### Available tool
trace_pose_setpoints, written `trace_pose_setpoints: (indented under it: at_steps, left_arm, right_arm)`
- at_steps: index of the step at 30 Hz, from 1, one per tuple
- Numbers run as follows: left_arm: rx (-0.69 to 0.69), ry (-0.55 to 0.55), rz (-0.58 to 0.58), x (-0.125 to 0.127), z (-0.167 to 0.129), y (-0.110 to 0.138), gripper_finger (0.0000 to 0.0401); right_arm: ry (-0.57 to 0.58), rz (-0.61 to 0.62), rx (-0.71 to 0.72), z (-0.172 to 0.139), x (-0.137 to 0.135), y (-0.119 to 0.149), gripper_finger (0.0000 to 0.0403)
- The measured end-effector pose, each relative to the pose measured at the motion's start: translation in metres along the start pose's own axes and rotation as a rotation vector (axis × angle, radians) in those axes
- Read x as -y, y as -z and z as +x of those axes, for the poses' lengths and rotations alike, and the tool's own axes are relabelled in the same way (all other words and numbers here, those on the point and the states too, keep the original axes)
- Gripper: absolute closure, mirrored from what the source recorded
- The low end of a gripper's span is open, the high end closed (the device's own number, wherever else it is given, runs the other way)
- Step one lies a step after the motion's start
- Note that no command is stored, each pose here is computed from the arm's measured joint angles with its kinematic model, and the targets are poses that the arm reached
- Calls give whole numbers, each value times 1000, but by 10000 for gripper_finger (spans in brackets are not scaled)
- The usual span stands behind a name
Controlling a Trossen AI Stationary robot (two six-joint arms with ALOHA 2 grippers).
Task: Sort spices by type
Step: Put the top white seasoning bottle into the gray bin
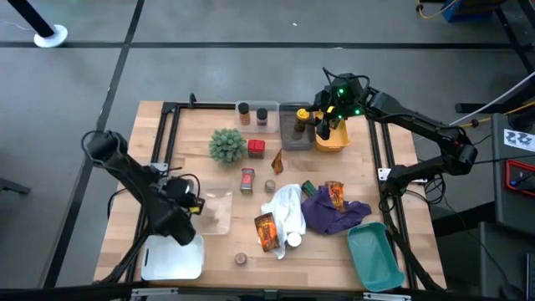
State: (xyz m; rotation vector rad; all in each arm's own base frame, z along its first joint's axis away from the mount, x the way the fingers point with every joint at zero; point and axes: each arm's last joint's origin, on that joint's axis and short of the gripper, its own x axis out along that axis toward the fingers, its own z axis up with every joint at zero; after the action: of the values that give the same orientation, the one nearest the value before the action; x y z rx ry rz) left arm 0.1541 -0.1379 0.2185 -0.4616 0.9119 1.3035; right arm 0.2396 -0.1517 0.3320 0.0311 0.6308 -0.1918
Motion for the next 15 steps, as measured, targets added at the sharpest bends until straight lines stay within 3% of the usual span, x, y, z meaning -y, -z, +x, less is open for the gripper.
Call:
trace_pose_setpoints:
  at_steps: [11,15]
  left_arm:
    - [-28,20,24,14,5,12,180]
    - [-85,-26,16,14,7,10,165]
  right_arm:
    - [0,0,0,0,0,0,178]
    - [0,0,0,0,0,0,178]
